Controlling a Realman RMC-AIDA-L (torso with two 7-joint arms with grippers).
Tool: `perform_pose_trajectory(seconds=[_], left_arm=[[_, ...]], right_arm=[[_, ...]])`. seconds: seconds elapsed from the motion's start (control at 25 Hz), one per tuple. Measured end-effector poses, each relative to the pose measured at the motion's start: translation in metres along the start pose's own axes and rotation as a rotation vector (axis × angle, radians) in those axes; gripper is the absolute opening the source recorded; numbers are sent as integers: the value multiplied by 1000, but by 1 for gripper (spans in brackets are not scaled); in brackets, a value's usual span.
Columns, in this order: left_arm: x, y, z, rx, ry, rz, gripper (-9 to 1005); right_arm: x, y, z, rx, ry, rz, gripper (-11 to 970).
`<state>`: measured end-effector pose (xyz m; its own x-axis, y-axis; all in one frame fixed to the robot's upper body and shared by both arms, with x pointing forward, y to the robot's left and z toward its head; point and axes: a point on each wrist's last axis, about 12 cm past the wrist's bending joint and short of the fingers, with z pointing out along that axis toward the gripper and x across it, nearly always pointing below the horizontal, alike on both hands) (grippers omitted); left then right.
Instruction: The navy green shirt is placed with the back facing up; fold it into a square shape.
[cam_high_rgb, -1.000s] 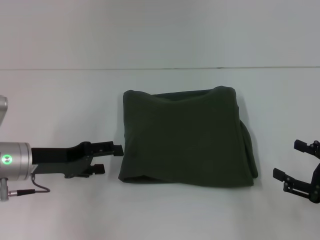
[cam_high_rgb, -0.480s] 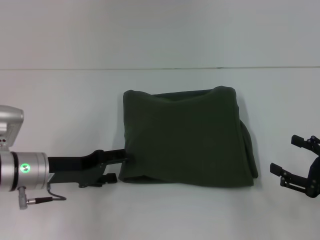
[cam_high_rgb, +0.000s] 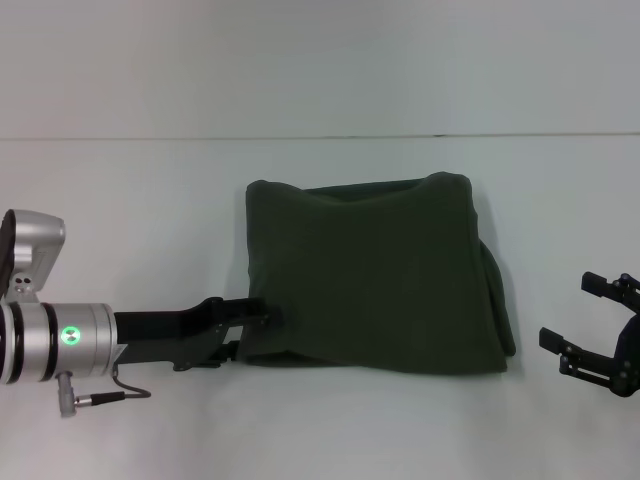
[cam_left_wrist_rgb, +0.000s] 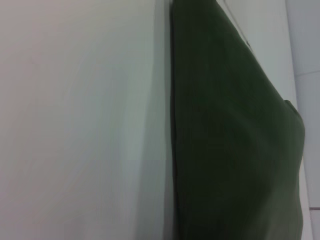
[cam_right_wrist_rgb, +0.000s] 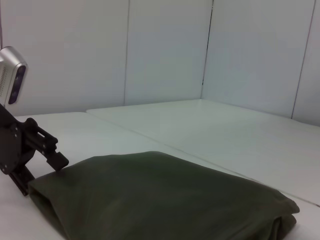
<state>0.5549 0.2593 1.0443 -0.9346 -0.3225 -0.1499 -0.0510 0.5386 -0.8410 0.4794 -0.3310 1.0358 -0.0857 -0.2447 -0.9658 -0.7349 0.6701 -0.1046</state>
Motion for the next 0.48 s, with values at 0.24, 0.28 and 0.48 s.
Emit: perform_pose_trajectory(seconds=[0.24, 0.28, 0.48], left_arm=[[1, 2, 2, -3, -14, -5, 792], [2, 2, 2, -3, -14, -6, 756], [4, 2, 5, 2, -13, 2, 576]], right_arm=[[1, 0, -1, 6, 3, 1, 925], [1, -1, -1, 6, 4, 1, 925], [1, -1, -1, 6, 6, 2, 924]])
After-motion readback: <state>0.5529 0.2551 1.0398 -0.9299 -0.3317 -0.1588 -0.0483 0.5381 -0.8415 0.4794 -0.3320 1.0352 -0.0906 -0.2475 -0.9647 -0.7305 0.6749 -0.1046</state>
